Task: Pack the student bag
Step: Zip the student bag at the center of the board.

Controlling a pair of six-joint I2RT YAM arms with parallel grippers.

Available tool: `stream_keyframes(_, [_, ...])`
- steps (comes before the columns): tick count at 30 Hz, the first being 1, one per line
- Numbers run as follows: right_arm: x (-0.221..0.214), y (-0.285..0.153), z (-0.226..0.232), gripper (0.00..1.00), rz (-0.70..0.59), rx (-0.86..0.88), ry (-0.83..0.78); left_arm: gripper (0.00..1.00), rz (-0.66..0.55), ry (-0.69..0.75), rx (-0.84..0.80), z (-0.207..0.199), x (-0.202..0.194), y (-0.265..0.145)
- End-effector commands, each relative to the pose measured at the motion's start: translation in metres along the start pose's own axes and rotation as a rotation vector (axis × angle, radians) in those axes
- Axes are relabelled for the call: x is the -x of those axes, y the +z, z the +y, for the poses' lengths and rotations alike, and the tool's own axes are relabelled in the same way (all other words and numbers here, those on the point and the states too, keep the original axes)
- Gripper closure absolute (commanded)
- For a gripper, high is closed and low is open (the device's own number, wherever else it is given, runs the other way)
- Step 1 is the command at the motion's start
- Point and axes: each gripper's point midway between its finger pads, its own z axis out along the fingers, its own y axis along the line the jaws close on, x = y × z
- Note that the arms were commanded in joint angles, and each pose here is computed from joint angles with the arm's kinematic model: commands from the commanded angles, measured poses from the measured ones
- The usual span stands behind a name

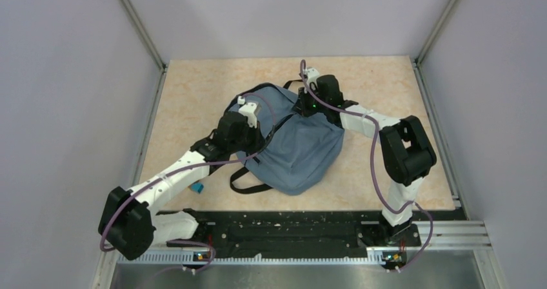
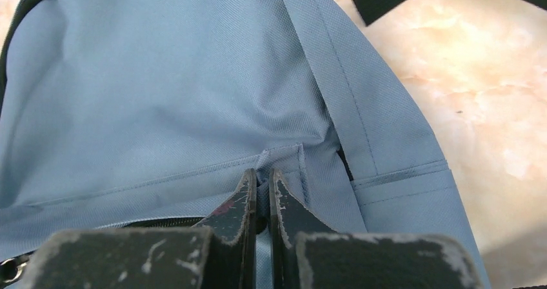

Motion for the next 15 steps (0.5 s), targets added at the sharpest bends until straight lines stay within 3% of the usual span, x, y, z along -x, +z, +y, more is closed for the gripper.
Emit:
stream_keyframes(1, [0.037,-0.006,-0.043,1.00,-0.132,-0.191,-0.042,1.00,-0.011,-0.041,0.020,0.004,-0.010,-0.015])
stream_keyframes(15, [0.049,-0.023,-0.079,1.00,-0.172,-0.384,-0.006,1.00,-0.023,-0.076,0.086,0.018,-0.022,-0.024])
